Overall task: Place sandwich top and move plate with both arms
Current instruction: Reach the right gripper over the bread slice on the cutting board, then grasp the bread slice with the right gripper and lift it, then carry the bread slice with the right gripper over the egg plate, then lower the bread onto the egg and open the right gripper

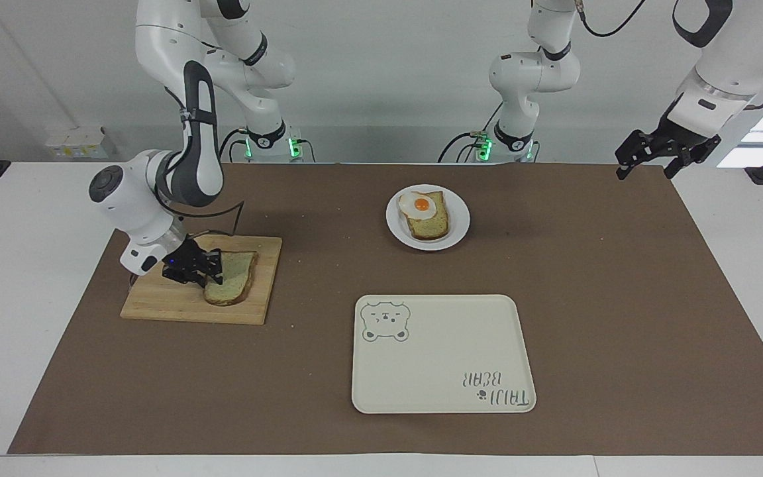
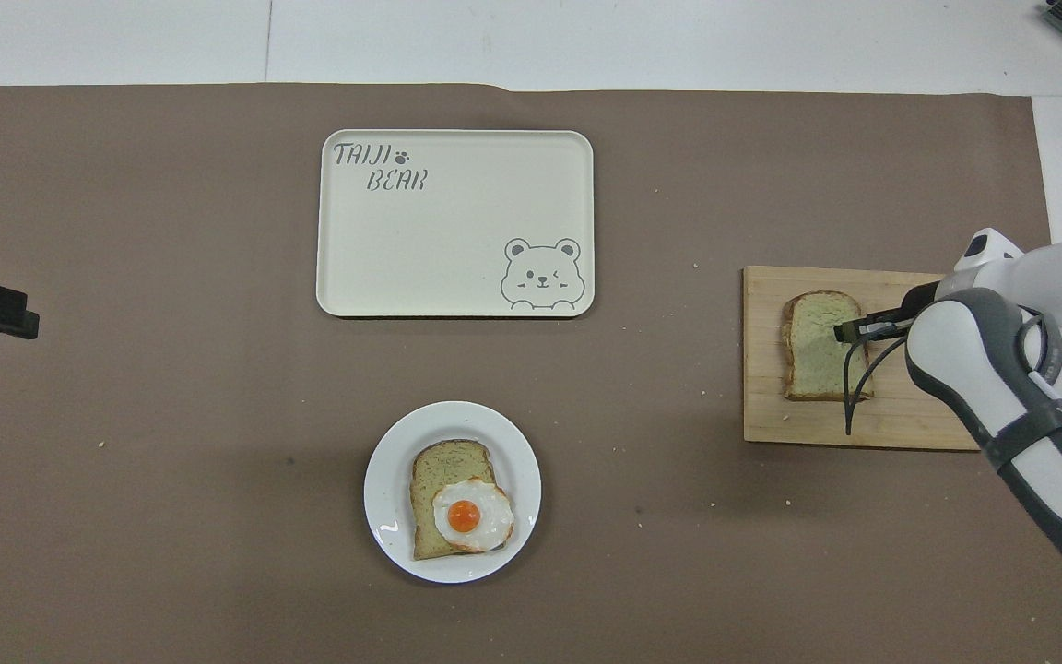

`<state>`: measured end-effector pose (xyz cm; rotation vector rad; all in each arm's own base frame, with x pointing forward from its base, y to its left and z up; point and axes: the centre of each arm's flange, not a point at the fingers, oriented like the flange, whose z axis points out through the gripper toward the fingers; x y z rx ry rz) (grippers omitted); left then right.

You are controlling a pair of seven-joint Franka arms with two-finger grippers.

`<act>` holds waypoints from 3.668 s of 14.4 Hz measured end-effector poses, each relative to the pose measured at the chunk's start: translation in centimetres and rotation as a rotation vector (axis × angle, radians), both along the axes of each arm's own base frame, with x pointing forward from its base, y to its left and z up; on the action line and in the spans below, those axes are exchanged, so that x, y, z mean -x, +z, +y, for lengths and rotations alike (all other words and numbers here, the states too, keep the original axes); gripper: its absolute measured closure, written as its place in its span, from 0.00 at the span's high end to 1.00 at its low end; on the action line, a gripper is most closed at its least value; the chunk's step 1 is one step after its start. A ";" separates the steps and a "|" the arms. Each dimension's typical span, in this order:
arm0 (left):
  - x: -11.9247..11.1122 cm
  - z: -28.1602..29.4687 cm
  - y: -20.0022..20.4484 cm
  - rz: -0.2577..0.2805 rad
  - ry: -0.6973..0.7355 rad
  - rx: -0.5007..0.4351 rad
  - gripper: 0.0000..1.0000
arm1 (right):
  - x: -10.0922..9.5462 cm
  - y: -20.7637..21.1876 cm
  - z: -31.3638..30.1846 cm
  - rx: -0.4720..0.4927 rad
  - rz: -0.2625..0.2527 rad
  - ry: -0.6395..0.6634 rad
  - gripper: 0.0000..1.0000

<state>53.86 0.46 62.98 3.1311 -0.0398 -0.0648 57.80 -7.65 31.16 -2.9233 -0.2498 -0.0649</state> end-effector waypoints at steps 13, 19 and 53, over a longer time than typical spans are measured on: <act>0.0 0.0 0.0 0.000 0.000 0.000 1.00 | -1.3 3.2 1.4 -0.040 0.054 0.008 0.08; 0.0 0.0 0.0 0.000 0.000 0.000 1.00 | -1.7 9.6 3.2 -0.107 0.124 0.074 0.08; 0.2 -0.2 -0.1 0.014 -0.005 0.000 1.00 | 12.5 2.8 47.5 -0.056 0.175 0.006 0.08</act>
